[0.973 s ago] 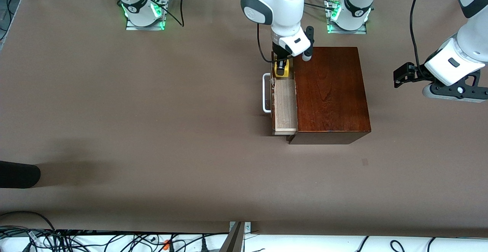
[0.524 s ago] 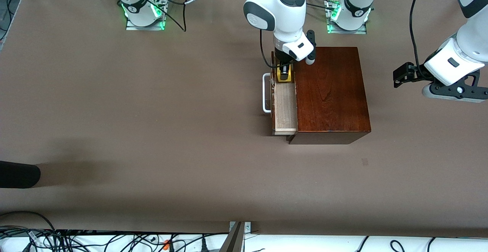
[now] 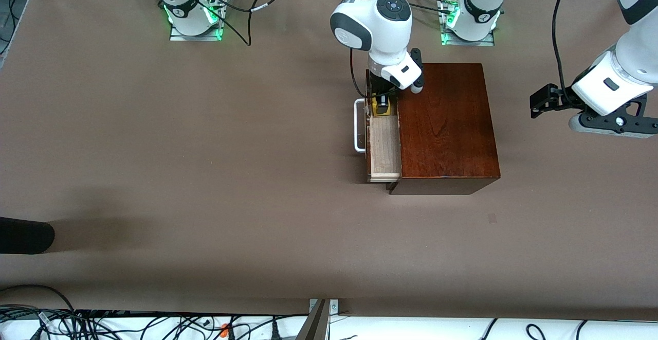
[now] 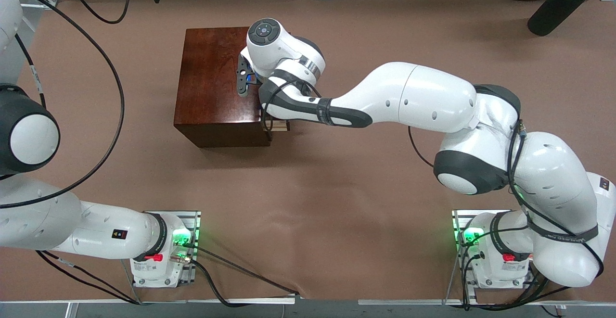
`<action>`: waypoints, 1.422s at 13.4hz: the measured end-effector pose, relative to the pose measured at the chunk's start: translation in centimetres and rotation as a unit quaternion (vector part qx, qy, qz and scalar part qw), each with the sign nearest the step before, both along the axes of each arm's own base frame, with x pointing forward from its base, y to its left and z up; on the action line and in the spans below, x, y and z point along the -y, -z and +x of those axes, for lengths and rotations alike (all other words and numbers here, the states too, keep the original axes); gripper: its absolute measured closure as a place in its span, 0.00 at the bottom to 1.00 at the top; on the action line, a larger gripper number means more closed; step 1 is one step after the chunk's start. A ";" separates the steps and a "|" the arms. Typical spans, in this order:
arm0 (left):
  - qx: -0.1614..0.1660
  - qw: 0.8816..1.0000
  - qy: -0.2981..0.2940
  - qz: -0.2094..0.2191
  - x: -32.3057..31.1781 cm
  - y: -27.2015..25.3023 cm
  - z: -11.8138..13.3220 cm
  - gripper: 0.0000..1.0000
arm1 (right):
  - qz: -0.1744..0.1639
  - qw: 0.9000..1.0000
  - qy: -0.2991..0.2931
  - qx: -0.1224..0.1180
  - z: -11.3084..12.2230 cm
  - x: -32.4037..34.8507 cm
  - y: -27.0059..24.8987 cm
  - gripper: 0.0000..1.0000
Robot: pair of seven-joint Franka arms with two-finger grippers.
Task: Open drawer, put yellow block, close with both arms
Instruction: 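Lower the cube into the drawer and open the right gripper, then raise the right gripper away while the left gripper reaches the drawer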
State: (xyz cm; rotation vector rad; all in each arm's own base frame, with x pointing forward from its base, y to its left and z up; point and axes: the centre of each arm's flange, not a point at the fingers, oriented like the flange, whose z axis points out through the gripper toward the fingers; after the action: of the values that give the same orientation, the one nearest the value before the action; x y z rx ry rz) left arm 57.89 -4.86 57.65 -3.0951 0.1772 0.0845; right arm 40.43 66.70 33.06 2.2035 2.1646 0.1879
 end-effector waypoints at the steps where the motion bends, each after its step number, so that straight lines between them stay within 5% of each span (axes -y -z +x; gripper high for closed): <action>1: 0.000 1.000 0.000 0.000 0.0 0.0 0.0 0.00 | 0.000 1.000 0.000 0.001 0.1 0.0 0.0 0.44; 9: -0.001 1.000 0.001 0.000 0.1 0.0 0.0 0.00 | -0.001 1.000 0.014 0.009 1.9 1.0 -0.4 0.43; 12: -0.002 1.000 0.001 0.000 0.1 0.1 0.0 0.00 | -0.004 1.000 0.021 0.011 2.7 1.6 -1.6 0.17; 14: -0.010 1.000 0.002 0.000 0.2 0.2 -0.2 0.00 | 0.010 0.999 0.030 0.020 3.5 2.3 -5.6 0.00; 19: -0.030 0.999 0.011 -0.027 2.0 0.5 -0.8 0.00 | 0.044 0.992 0.114 0.011 8.6 11.5 -20.3 0.00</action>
State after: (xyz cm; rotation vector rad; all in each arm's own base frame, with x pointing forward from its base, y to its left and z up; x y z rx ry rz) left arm 57.07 -6.83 57.17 -3.1464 0.2207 0.1752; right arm 49.03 55.16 53.36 2.4602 1.9090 0.3018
